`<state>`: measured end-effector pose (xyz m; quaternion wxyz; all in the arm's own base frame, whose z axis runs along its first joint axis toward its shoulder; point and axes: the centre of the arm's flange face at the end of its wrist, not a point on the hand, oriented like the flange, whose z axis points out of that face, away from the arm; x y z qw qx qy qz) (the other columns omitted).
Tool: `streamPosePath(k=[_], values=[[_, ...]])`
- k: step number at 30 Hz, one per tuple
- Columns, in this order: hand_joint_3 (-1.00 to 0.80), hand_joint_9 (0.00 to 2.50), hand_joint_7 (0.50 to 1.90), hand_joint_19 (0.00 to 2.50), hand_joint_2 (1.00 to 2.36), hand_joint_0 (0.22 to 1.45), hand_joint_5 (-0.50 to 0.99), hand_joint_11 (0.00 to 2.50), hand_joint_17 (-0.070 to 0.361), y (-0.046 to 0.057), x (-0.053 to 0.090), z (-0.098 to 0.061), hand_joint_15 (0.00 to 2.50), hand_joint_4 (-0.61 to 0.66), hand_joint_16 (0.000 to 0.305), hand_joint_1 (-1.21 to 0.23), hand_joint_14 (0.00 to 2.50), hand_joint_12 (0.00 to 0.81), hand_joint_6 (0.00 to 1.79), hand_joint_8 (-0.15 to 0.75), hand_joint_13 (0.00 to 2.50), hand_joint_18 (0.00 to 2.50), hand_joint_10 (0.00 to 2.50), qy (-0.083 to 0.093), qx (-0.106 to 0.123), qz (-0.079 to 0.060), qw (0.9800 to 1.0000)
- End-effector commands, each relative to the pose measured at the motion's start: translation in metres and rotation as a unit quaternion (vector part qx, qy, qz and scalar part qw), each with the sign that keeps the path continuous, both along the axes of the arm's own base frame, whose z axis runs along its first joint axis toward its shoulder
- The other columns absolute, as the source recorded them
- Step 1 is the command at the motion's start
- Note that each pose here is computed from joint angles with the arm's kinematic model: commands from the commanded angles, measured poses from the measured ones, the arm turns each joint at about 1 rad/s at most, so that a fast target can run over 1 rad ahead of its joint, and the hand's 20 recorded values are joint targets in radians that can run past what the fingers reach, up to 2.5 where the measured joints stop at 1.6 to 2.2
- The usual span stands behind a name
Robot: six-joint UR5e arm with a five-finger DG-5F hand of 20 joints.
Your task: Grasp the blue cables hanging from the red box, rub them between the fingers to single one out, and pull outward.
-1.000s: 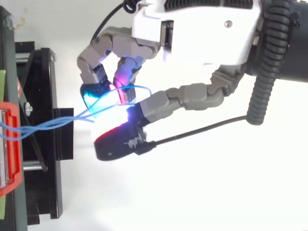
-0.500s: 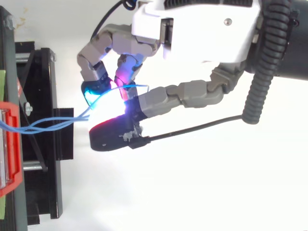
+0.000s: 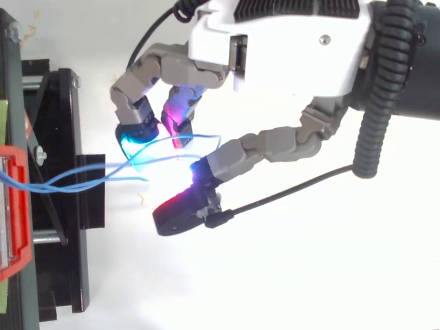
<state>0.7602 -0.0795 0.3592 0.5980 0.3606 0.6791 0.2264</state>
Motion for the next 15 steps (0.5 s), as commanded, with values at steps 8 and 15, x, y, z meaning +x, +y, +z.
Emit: streamPosePath(k=[8, 15], values=[[-0.5, 1.01, 1.03, 0.49, 1.0, 0.53, -0.12, 0.74, 0.099, -0.002, 0.001, 0.01, 0.63, 0.05, 0.044, -0.67, 0.02, 0.337, 0.89, 0.23, 0.8, 0.6, 0.02, -0.004, -0.014, 0.004, 0.9999], [-0.5, 1.05, 1.03, 0.51, 1.0, 0.48, -0.11, 0.72, 0.113, -0.01, 0.004, 0.011, 0.63, 0.04, 0.05, -0.32, 0.02, 0.365, 0.87, 0.252, 0.81, 0.59, 0.02, -0.009, -0.09, 0.021, 0.9957]])
